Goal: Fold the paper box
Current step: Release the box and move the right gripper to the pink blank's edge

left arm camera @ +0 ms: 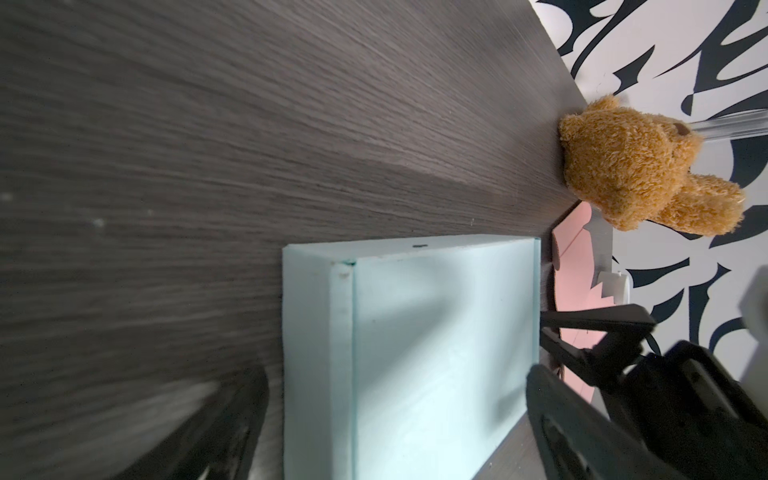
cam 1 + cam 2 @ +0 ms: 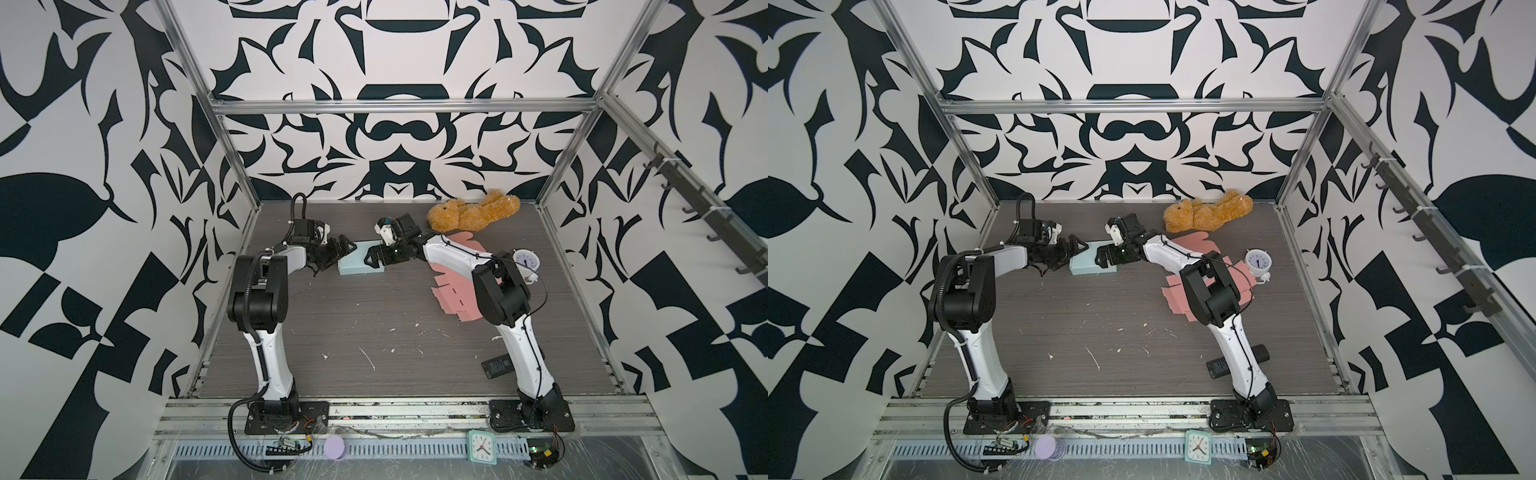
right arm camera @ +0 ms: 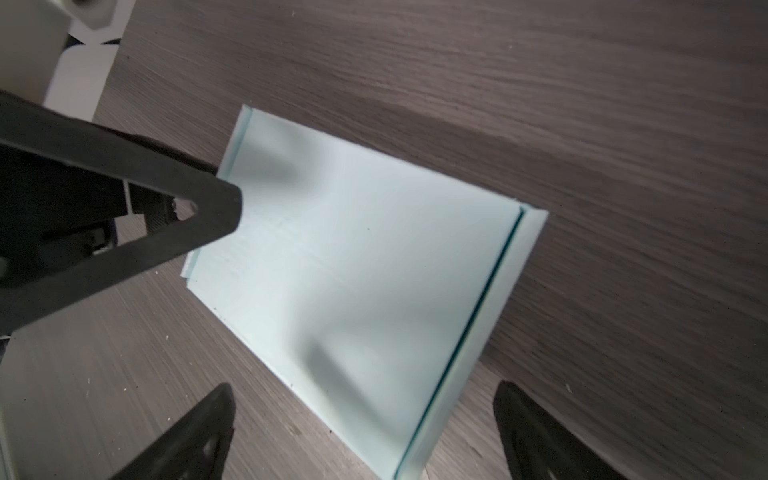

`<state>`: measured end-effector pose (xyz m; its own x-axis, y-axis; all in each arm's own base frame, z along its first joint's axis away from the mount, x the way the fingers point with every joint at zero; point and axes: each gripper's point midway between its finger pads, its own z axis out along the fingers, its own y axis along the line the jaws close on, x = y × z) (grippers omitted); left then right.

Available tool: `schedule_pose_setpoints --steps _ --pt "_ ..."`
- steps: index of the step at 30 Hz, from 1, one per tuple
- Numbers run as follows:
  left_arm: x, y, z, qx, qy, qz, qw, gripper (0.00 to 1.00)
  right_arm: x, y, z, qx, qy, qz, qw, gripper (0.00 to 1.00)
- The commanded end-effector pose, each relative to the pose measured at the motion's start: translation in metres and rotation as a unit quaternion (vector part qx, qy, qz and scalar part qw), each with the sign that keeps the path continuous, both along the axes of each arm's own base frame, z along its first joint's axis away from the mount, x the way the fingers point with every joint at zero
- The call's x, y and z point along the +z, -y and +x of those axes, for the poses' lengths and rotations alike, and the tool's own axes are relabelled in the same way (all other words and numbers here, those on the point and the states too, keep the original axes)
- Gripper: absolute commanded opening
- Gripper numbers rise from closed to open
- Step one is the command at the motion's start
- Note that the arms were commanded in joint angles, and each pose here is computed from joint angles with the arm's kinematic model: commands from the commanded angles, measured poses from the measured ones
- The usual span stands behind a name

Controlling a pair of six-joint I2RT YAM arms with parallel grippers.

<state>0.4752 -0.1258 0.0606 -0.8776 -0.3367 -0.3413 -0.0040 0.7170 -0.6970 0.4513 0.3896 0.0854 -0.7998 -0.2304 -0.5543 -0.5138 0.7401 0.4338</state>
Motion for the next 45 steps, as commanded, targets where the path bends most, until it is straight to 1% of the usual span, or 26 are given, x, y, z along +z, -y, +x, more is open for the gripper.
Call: schedule_pose_setpoints --steps 1,4,8,14,20,24,30,31,36,43,45 --pt "0.018 -0.006 -0.005 0.006 0.016 -0.001 1.000 0.99 0.055 0.007 0.008 -0.013 0.058 0.020 0.998 0.99" --pt "0.021 -0.013 -0.012 0.013 0.009 0.028 0.999 0.99 0.062 0.015 -0.002 -0.004 0.062 0.007 0.998 0.99" --pt "0.031 -0.022 -0.028 0.021 0.009 0.056 0.998 0.99 0.067 0.038 -0.019 -0.009 0.067 -0.028 0.997 1.00" --pt "0.050 -0.022 -0.056 0.020 0.018 0.055 0.998 0.99 0.067 0.076 -0.052 -0.008 0.065 -0.085 0.994 1.00" --pt "0.059 -0.004 -0.095 0.011 0.022 0.051 0.998 0.99 0.049 0.114 -0.092 -0.006 0.040 -0.149 0.988 0.99" --pt "0.067 0.016 -0.121 -0.004 0.032 0.051 0.998 0.99 0.039 0.142 -0.111 -0.012 0.032 -0.199 0.979 0.98" --pt "0.072 0.047 -0.164 -0.035 0.038 0.057 0.997 0.99 0.024 0.174 -0.128 -0.018 0.028 -0.266 0.963 0.95" --pt "0.077 0.052 -0.171 -0.039 0.044 0.055 0.997 0.99 0.020 0.177 -0.130 -0.016 0.025 -0.273 0.962 0.94" --pt "0.080 0.073 -0.204 -0.051 0.051 0.058 0.996 0.99 0.009 0.179 -0.134 -0.008 0.025 -0.294 0.956 0.92" --pt "0.072 0.091 -0.230 -0.058 0.046 0.068 0.995 1.00 -0.009 0.177 -0.131 0.010 0.031 -0.337 0.941 0.87" --pt "0.068 0.093 -0.233 -0.060 0.042 0.072 0.995 1.00 -0.014 0.181 -0.127 0.007 0.036 -0.359 0.933 0.84"
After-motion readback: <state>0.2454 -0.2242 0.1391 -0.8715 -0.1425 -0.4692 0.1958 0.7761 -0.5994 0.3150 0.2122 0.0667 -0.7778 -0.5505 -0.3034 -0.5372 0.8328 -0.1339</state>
